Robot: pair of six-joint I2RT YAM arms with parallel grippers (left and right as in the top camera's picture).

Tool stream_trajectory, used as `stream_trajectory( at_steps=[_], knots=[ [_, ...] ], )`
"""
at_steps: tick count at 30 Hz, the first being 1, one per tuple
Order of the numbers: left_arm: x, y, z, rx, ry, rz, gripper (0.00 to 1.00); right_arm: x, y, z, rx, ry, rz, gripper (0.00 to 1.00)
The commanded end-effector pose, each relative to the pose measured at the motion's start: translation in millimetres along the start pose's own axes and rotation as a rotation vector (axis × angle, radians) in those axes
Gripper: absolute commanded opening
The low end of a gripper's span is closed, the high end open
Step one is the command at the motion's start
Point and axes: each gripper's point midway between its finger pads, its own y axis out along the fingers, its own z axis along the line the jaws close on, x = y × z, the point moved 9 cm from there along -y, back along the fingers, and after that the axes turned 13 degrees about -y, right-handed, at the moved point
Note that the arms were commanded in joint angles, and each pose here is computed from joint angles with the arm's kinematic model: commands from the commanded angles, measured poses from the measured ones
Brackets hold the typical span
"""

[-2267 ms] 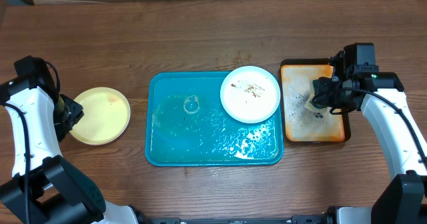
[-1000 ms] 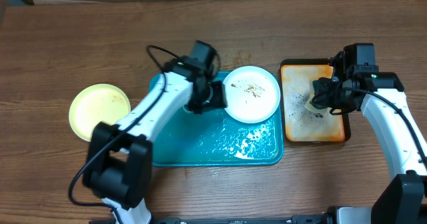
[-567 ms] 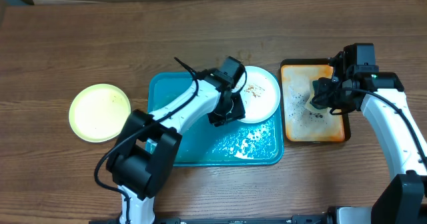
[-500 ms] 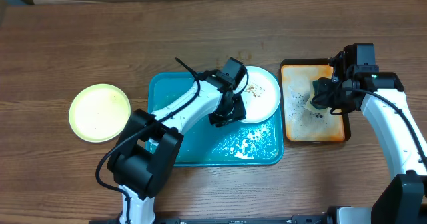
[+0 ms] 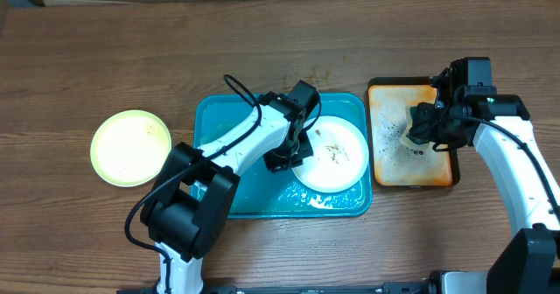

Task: Clean dirty plates on tray and stack at the side
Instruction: 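Move left gripper to the white plate on the tray and grip rim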

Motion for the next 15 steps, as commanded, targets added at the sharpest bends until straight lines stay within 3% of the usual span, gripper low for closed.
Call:
stream_trajectory(
  at_steps=[1, 15],
  knots=[
    [14, 4, 14, 0.09, -0.018, -0.057, 0.04, 5, -5, 0, -0.004, -0.006, -0.023, 0.04],
    [56, -3, 50, 0.134, 0.04, -0.027, 0.04, -13, 43, -6, -0.001, -0.032, 0.019, 0.04]
  ],
)
